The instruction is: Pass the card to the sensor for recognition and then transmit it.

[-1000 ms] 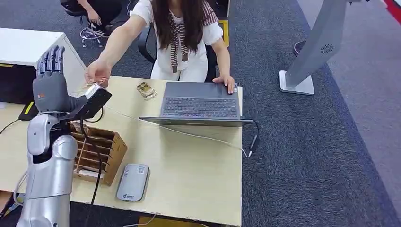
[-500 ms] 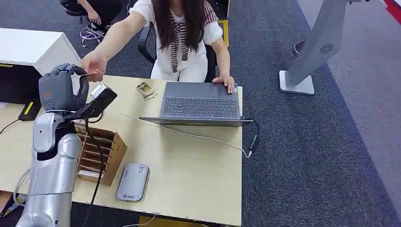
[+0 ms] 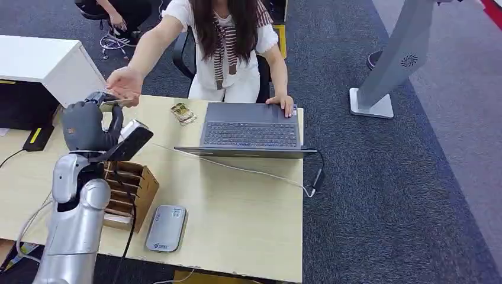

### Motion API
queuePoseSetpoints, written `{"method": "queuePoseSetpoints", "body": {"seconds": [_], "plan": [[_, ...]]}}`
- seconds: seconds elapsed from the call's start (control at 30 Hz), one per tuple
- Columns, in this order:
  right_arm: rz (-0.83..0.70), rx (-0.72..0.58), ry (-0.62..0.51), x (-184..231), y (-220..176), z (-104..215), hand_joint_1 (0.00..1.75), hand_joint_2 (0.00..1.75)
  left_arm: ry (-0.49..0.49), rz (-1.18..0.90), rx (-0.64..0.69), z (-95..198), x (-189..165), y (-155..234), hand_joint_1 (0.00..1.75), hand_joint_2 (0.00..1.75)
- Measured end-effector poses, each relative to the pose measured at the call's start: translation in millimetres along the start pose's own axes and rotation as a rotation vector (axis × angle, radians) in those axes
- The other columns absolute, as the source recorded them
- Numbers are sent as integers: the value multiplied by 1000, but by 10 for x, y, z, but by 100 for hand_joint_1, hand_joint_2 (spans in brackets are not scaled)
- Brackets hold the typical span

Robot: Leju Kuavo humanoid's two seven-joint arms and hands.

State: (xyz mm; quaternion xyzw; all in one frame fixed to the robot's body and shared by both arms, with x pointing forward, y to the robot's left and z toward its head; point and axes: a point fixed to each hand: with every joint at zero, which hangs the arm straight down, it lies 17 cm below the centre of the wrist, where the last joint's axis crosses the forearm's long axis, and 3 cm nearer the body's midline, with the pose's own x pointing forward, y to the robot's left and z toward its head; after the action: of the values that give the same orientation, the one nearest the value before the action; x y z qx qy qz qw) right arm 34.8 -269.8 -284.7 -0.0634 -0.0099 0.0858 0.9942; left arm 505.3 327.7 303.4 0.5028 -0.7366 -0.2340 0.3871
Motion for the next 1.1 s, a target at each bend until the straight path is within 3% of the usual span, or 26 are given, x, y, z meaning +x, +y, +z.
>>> {"method": "queuePoseSetpoints", "body": {"seconds": [0.23,0.47,1.1], "plan": [[-35,-15,8,-13,3,0,0,175,-86,108,0,747,426,-61,175,175],[-58,-21,9,-15,22,2,0,175,-97,154,-60,1326,614,-162,175,175],[-60,-20,20,-47,36,3,0,175,-30,21,-432,1999,368,-907,175,175]]}}
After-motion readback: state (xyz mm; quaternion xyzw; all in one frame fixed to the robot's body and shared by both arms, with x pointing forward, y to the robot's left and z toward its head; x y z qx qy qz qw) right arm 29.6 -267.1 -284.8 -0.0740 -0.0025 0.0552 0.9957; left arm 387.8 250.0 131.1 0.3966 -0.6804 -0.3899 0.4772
